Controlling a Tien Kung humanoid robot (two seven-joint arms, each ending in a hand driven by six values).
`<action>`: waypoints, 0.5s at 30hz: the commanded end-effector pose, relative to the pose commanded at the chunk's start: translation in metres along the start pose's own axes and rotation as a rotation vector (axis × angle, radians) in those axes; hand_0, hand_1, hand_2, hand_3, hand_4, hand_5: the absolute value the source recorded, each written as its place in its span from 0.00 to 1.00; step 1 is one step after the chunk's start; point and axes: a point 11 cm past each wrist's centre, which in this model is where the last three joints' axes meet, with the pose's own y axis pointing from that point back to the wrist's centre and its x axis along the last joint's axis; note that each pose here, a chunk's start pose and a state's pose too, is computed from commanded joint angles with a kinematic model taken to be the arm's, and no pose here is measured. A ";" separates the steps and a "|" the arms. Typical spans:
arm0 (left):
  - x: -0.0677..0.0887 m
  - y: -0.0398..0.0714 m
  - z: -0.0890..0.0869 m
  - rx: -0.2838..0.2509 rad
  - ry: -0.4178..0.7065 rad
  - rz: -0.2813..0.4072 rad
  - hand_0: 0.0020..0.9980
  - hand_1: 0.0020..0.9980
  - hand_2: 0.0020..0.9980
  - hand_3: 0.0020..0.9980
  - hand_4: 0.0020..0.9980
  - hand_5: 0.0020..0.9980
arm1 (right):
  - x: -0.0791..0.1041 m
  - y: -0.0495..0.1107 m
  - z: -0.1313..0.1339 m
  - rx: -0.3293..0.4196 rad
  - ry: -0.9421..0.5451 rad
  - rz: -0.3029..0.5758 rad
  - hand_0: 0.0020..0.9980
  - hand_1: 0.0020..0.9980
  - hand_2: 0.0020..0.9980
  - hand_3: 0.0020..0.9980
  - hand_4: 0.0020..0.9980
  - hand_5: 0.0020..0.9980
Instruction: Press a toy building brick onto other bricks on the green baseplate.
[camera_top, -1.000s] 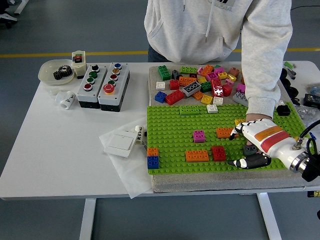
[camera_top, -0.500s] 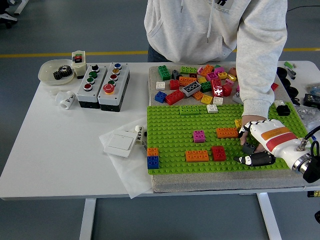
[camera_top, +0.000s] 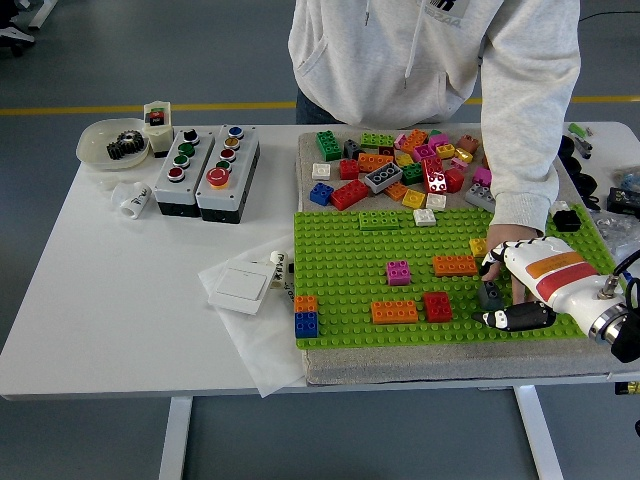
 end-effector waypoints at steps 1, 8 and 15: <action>0.000 0.000 0.000 0.000 0.000 0.000 0.77 0.77 0.79 0.59 0.61 0.63 | 0.000 0.000 0.000 0.001 0.001 -0.002 0.59 0.64 0.71 0.58 0.93 0.55; 0.000 0.000 0.002 -0.003 0.004 0.000 0.77 0.77 0.79 0.59 0.62 0.63 | -0.002 -0.010 0.008 -0.017 -0.001 -0.020 0.59 0.64 0.70 0.58 0.93 0.55; 0.000 0.001 0.004 -0.006 0.007 0.000 0.77 0.77 0.79 0.59 0.61 0.63 | -0.004 -0.019 0.017 -0.048 -0.020 -0.033 0.59 0.64 0.70 0.58 0.93 0.55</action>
